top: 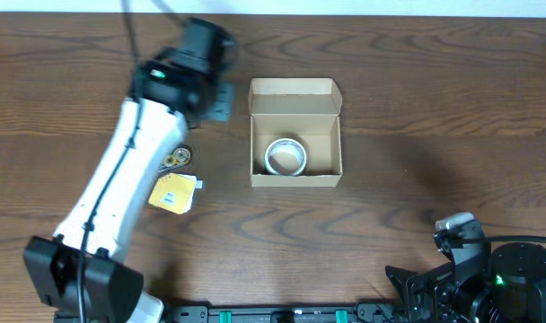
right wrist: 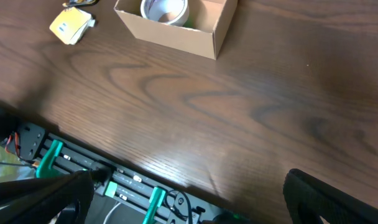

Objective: Pack container
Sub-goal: 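Place the white tape roll inside the green tape in the box, then lower the left gripper onto the yellow notepad and grasp it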

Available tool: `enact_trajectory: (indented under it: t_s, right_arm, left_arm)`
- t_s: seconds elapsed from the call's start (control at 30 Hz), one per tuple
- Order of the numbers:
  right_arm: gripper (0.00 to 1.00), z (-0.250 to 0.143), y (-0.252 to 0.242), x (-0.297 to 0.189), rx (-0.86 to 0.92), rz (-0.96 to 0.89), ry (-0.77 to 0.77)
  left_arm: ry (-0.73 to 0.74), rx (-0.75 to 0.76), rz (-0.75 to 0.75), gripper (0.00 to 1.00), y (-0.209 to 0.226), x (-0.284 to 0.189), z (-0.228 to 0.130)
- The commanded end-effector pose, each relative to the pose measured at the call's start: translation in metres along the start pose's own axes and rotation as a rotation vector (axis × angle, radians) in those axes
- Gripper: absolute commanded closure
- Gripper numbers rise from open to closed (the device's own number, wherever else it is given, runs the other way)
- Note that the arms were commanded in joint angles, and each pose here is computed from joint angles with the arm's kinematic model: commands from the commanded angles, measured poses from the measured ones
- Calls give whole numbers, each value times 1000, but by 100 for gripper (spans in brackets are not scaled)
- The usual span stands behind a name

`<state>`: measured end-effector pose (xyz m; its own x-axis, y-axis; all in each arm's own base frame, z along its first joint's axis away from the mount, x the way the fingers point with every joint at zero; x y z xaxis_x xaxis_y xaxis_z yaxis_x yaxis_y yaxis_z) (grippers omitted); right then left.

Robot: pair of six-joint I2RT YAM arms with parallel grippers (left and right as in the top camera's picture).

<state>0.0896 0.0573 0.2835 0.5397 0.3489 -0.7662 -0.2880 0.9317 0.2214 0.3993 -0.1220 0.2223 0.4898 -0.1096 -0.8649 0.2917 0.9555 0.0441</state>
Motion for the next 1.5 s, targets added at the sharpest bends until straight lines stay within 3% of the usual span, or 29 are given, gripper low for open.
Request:
enact_trajectory:
  t_s: [0.0,0.03,0.17,0.43,0.5,0.57,0.73,0.93,1.07,1.47]
  right_arm:
    - [1,0,0,-1,2,-2,-4]
    - [1,0,0,-1,2,-2,-4]
    - [1,0,0,-1,2,-2,-4]
    - [1,0,0,-1,2,-2,-4]
    - [1,0,0,-1,2,-2,-4]
    - [1,0,0,-1,2,-2,-4]
    - [1,0,0,-1,2,-2,-4]
    - [1,0,0,-1,2,-2,-4]
    - [1,0,0,-1,2,-2,-4]
    - [1,0,0,-1,2,-2,-4]
  left_arm:
    - [86,-83,-27,81,23,3,-20]
    - [104,-99,-16,85,30,2,-26]
    - [102,-135,14,84,45,-10,-43]
    - [69,-152,70,67,48,1,-103]
    - [94,-165,53,49,43,17,-121]
    - [128,-173,12,38,35,35,-140]
    - [196,-188,-24,29,25,62,-173]
    - [245,-217,58,20,35,78,-196]
    - [249,-216,64,2,36,88,-201]
    - [318,-239,115,5,43,122,-215]
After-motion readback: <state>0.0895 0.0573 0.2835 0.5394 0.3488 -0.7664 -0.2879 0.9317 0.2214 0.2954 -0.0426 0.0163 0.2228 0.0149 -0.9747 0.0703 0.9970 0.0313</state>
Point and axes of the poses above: each gripper's point midway between its finger pads, its own x axis out along the fingers, its own y axis along the line the jaws close on, z = x × y, the point moved 1 cm from there along -x, back along the fingers, and after that the axes turned 4 degrees about x, right-handed, at the moved point
